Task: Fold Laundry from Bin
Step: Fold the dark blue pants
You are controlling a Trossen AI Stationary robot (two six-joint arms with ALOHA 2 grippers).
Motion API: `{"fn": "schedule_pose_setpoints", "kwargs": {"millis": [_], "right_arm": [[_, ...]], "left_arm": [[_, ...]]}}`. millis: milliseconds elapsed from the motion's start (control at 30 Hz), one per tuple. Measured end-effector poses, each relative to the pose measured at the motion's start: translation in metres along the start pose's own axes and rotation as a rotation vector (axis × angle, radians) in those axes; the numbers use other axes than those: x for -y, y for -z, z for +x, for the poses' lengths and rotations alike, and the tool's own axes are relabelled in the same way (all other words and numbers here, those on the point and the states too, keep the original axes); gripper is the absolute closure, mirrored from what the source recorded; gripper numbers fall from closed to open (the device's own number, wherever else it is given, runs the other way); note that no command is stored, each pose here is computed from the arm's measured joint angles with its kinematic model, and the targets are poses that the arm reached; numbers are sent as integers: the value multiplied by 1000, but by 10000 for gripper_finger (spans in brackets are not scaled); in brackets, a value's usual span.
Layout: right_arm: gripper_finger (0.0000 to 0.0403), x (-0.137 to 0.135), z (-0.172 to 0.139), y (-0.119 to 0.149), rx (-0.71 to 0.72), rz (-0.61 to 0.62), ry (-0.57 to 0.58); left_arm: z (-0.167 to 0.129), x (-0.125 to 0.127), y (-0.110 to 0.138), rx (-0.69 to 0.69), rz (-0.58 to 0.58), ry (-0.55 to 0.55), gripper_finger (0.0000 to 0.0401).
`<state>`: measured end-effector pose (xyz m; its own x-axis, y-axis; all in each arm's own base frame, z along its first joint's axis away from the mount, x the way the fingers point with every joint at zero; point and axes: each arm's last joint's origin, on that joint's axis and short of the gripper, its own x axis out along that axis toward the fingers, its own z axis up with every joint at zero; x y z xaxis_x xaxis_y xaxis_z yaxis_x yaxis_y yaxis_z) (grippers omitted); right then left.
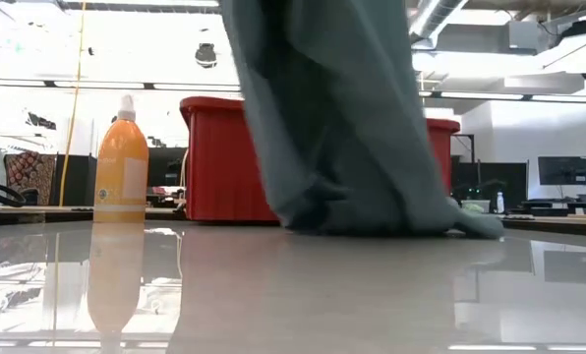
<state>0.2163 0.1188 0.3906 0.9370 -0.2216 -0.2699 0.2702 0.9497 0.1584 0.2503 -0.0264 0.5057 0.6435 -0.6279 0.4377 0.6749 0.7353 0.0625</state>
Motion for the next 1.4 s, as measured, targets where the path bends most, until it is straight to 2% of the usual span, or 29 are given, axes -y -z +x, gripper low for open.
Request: {"fn": "schedule_pose_setpoints", "kwargs": {"millis": [133,267,433,533,667,767,933,1033,1167,1233,1300,1400], "right_arm": [[263,1,3,-10,41,-43,-67],[277,1,-1,-12,55,-74,-90],[287,-12,1,-10,32,-117,-284],[290,-20,15,0,-19,-123,-280],[295,-27,47,15,-66,-107,-238],[299,-35,76,25,-65,-115,-270],[311,-34,112,24,50,-107,-236],[319,-29,136,27,101,-95,-205],[326,-29,157,24,220,-56,-348],[328,-33,163,23,287,-24,-374],[333,-35,171,31,310,-6,-283],[347,-40,185,51,310,-44,-131]], "left_arm": [[-8,13,-21,116,29,-169,395],[-16,22,-42,290,46,-307,395],[-25,31,-67,572,75,-338,395],[-31,39,-90,695,133,-339,395],[-32,46,-111,737,202,-317,395],[-27,44,-118,750,204,-299,395],[-17,42,-138,837,196,-315,395],[-8,39,-149,840,208,-318,395],[9,27,-153,816,201,-334,395],[16,22,-156,812,210,-371,395],[20,20,-161,820,224,-395,395],[24,18,-169,843,264,-435,395]]}}
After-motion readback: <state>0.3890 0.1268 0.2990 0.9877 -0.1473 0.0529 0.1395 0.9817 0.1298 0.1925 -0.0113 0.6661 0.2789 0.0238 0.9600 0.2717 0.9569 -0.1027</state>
